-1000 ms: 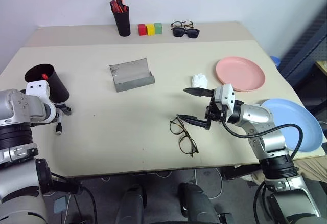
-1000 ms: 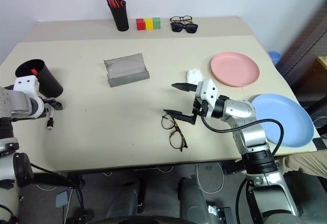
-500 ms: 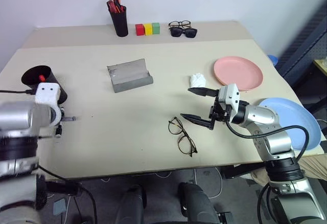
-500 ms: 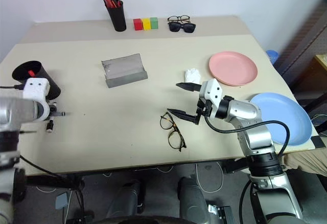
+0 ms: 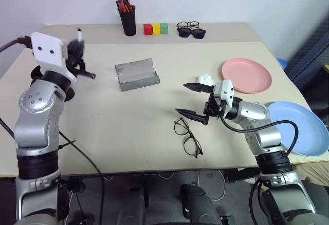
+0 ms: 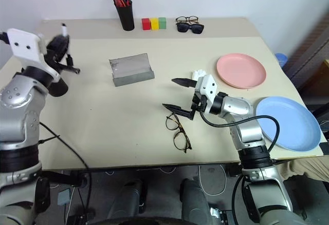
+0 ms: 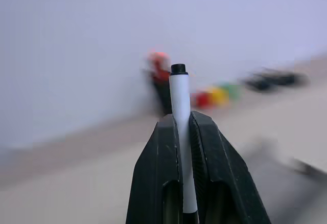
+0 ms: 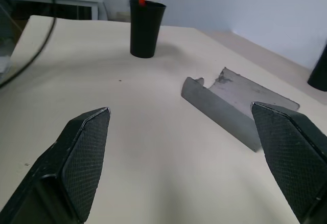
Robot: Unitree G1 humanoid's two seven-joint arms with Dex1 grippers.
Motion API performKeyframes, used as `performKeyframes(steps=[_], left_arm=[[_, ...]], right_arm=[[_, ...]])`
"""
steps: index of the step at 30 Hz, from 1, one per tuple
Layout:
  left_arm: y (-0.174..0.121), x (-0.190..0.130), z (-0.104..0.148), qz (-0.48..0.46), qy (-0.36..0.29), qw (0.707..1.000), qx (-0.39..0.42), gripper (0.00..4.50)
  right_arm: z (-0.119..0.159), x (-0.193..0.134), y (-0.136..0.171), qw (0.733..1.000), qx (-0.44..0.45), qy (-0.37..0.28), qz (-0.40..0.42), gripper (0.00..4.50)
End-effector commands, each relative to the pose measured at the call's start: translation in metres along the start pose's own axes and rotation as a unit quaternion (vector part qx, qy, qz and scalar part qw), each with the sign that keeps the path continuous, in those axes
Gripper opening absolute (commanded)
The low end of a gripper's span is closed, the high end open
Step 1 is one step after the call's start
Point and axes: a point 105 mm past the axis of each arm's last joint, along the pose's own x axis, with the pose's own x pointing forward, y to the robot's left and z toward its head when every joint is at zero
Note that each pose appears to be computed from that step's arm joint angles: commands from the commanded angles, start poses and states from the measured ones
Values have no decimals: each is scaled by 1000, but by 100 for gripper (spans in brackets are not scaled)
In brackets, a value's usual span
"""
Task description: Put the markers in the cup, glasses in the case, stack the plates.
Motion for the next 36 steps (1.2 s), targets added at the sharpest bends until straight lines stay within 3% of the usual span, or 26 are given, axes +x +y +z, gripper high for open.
performKeyframes(steps=[1, 6, 14, 23, 24, 25, 29, 34, 36], left_arm=[[21, 10, 2, 79, -39, 995, 43, 1], [54, 17, -4, 173, -47, 981, 68, 1], [78, 10, -26, 209, -19, 973, 94, 1], [70, 1, -59, 197, 20, 976, 85, 1], [69, 0, -61, 196, 23, 977, 84, 76], [67, 0, -62, 193, 23, 978, 80, 104], [54, 0, -61, 170, 12, 985, 41, 303], [22, 7, -37, 96, -13, 995, -40, 303], [-7, 15, -28, -4, 29, 997, -69, 303]], right_arm=[[16, 7, -3, 999, -24, -24, 2, 450], [19, 7, -4, 999, -29, -24, 0, 450], [17, 3, -3, 999, -26, -21, -9, 450], [15, 0, -4, 999, -26, -18, -11, 450], [15, 0, -4, 999, -26, -17, -11, 450], [15, -1, -4, 999, -26, -16, -12, 450], [14, -4, -5, 999, -27, -10, -16, 450], [13, -11, -7, 999, -27, -4, -27, 450], [13, -15, -8, 999, -27, 2, -36, 450]])
